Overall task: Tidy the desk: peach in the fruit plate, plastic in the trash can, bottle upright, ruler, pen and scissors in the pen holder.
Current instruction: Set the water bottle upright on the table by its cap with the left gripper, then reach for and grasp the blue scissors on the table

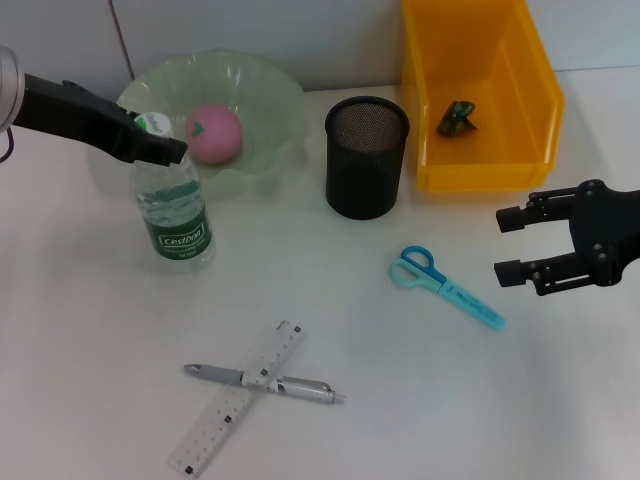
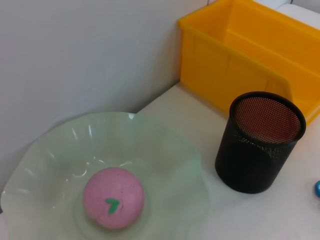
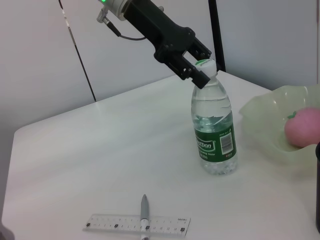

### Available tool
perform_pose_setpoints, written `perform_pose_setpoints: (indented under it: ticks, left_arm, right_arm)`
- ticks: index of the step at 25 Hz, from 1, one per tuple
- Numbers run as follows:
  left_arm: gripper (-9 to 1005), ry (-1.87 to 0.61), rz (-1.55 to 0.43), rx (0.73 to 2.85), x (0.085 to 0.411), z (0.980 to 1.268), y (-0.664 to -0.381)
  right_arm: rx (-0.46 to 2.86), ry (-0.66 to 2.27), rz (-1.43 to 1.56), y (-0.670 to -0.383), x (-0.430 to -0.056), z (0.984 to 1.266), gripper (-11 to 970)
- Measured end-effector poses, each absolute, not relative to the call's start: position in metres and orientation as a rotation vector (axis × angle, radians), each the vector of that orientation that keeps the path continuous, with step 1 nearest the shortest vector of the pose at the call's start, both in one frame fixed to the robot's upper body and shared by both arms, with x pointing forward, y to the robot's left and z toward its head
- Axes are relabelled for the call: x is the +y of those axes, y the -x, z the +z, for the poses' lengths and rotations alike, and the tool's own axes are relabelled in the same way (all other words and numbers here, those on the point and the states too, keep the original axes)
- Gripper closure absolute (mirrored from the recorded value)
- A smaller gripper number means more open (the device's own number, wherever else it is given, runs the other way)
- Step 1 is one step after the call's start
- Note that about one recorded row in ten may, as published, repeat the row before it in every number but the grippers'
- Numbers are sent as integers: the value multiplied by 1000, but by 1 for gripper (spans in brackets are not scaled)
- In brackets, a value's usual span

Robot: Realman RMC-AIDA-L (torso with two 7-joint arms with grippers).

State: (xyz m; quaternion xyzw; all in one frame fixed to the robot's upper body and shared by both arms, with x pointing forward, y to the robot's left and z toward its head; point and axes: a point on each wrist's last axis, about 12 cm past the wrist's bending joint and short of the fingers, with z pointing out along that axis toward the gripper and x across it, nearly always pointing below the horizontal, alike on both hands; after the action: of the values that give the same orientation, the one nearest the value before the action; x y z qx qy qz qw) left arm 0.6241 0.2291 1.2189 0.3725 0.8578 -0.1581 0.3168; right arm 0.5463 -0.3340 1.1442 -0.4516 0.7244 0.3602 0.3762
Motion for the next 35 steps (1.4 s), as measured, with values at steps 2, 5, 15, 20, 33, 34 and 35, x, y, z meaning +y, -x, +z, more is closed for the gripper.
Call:
perform_pose_setpoints:
  ticks: [2,5,15,20,33,34,35]
  left_arm:
    - [463,-981,-417,2259,229,1219,-624]
    - [345,-983,-416,2257,229,1219,-624]
    - [169,-979,-392,2214,232,1230,-621]
    - [172,-949,-389,2120,247,1245,-609]
    - [178,-866,-1092,1605,297,1215,-554]
    - [178,-874,-1113,1594,295,1208,-553]
    - [179,-896,-1141,1580,289,1196,-551]
  right_arm:
    - [1853,1155,922,-546,-334,1144,202]
    - [1854,1154,923,-546,-334,1144,201]
    - [1856,1149,922,-545,-334,1143,201]
    - [1856,1146,923,-545,-335,1143,202]
    - [1854,1134,905,-549,-335,1146,202]
    - [1854,1133,905,-549,-335,1146,202]
    - [1854,1133,905,-549,-335,1146,202]
